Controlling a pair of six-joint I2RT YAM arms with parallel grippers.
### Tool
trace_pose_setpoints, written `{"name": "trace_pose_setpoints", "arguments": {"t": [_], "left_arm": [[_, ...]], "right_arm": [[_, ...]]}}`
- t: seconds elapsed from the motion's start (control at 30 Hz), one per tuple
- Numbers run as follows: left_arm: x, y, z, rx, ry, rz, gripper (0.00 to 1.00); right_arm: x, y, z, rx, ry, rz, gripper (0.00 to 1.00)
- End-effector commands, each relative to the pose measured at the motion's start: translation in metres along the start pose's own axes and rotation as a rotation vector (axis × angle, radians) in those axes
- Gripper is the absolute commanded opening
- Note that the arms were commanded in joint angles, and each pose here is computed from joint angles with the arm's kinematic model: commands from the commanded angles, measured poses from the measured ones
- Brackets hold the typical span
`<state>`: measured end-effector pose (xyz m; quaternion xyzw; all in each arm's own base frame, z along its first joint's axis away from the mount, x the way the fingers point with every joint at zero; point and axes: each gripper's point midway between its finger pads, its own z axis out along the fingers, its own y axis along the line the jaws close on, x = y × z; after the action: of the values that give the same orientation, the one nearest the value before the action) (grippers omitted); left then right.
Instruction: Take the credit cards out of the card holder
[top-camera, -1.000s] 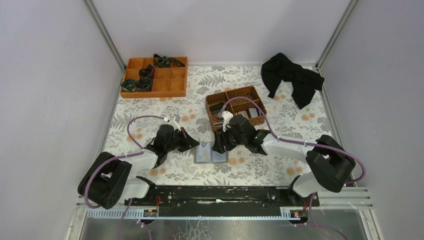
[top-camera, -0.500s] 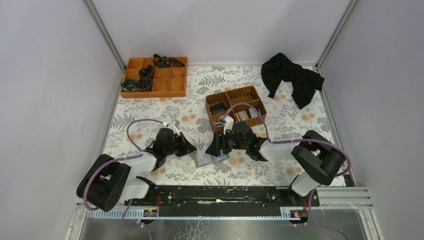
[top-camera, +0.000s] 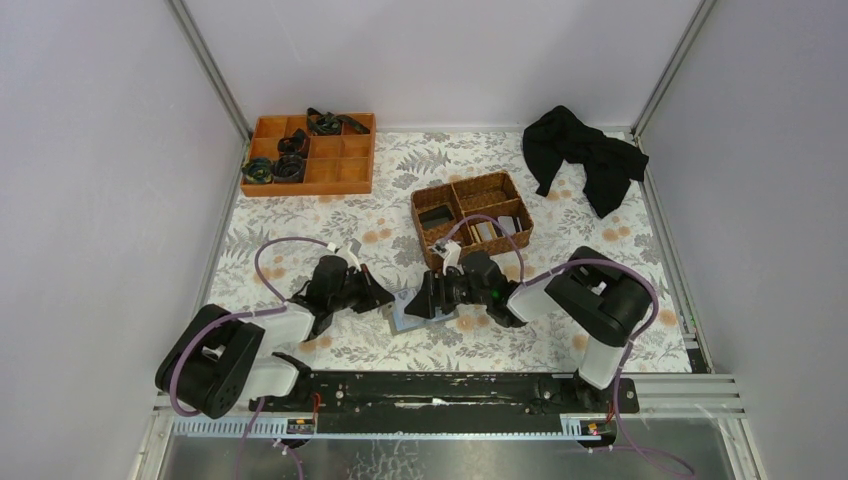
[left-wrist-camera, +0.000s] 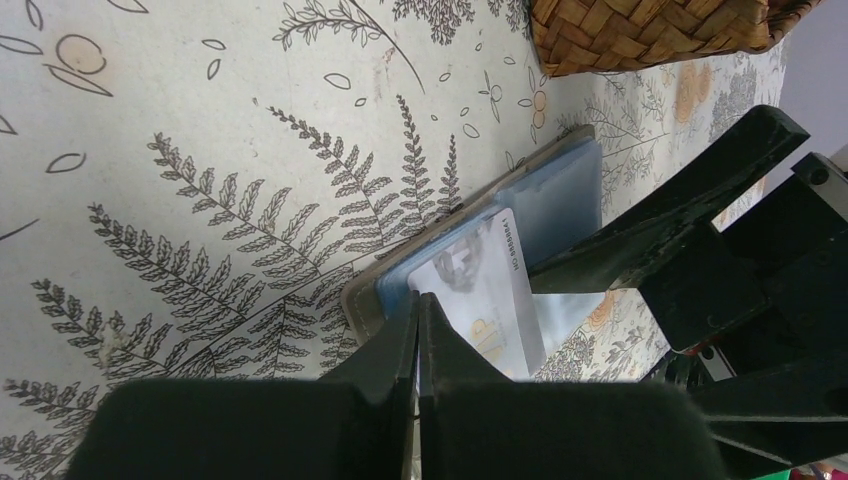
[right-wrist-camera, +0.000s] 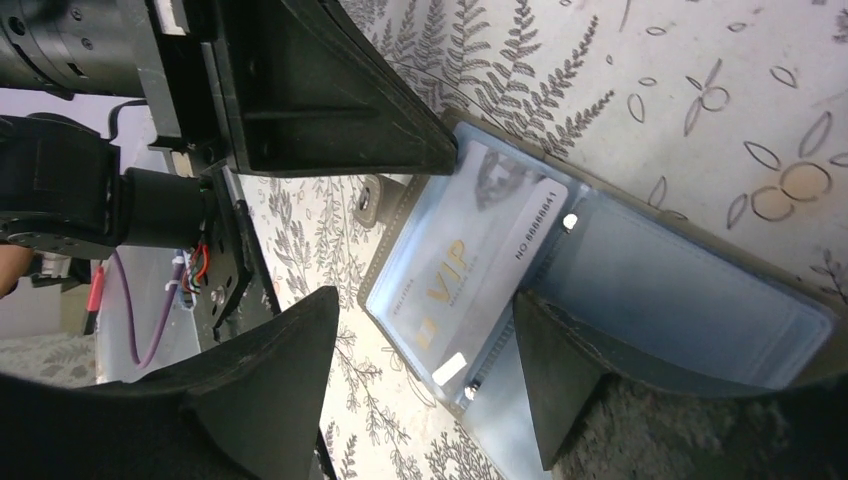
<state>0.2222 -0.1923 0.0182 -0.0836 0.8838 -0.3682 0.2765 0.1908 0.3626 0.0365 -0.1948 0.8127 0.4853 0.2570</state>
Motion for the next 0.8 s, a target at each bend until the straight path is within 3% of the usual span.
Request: {"name": "trace_pose_setpoints", "arguments": {"t": [0.0, 0.1, 0.4, 0.53, 0.7, 0.77], "left_arm": [[0.016, 0.014, 0.000, -0.043, 0.052, 0.013, 0.00], [0.015, 0.015, 0.000, -0.045, 0.047, 0.018, 0.00], [0.014, 0.014, 0.003, -0.042, 0.051, 0.019, 0.00], [0.014, 0.013, 0.002, -0.038, 0.051, 0.020, 0.00], [0.014, 0.013, 0.001, -0.039, 0.047, 0.022, 0.00], [0.013, 0.014, 0.000, -0.044, 0.041, 0.024, 0.00]], "right_arm": [[0.002, 0.013, 0.009, -0.089, 0.002, 0.008, 0.72], [0.001, 0.018, 0.010, -0.124, -0.005, 0.022, 0.70], [-0.003, 0.025, 0.008, -0.145, -0.014, 0.018, 0.36], [-0.003, 0.024, 0.012, -0.150, -0.009, 0.027, 0.26], [-0.003, 0.024, 0.015, -0.163, -0.009, 0.042, 0.01], [-0.004, 0.026, 0.013, -0.163, -0.011, 0.041, 0.00]]}}
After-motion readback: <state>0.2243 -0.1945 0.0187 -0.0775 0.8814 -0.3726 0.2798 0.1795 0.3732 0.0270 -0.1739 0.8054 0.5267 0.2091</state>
